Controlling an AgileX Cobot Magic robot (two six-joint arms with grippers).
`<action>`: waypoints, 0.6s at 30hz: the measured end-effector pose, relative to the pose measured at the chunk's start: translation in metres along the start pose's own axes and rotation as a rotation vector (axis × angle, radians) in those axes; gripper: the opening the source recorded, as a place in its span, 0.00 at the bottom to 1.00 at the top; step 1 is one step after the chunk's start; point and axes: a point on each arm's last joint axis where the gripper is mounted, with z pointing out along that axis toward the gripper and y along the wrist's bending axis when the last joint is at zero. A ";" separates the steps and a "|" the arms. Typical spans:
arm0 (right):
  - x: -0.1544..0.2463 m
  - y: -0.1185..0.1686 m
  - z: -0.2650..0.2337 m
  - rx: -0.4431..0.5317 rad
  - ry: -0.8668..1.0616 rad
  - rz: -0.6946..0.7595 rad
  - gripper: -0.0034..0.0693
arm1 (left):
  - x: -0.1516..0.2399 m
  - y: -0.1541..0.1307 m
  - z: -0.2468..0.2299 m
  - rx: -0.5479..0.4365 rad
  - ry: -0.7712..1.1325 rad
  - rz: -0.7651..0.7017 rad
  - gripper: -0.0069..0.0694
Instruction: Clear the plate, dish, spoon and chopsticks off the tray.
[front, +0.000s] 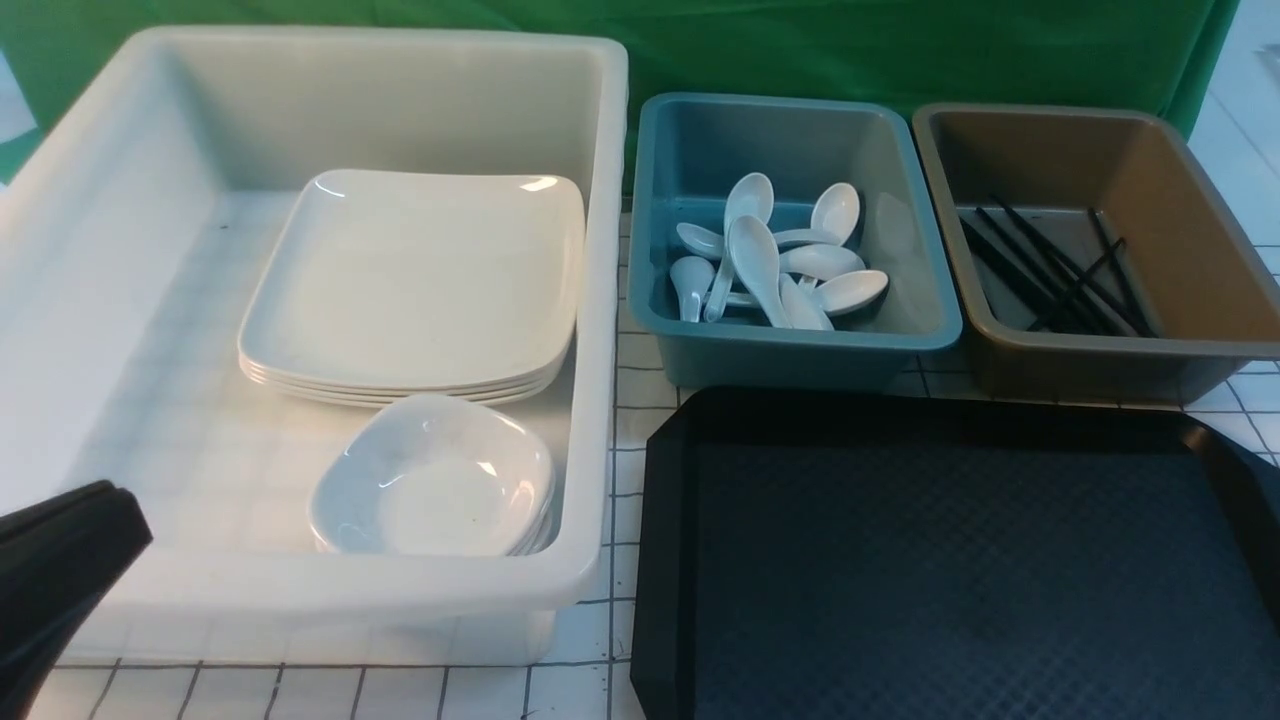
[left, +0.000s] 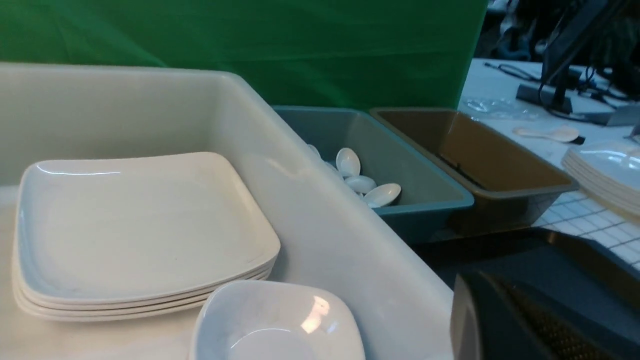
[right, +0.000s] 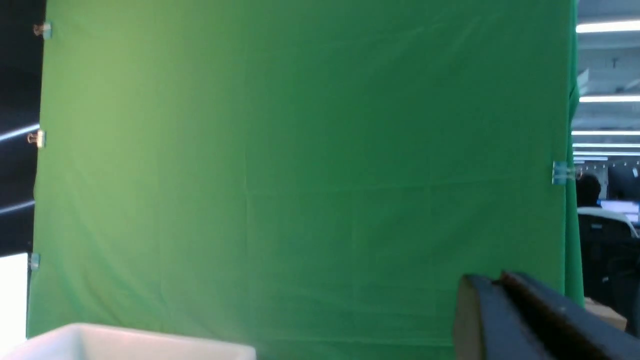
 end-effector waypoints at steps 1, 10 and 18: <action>0.000 0.000 0.000 0.000 -0.001 0.000 0.15 | 0.001 0.000 -0.001 0.003 -0.008 -0.005 0.09; 0.000 0.000 0.000 0.000 -0.001 -0.001 0.20 | 0.000 0.000 -0.001 0.002 -0.025 -0.004 0.09; 0.000 0.000 0.000 0.000 0.000 -0.001 0.22 | 0.000 0.000 -0.001 0.001 -0.025 0.000 0.09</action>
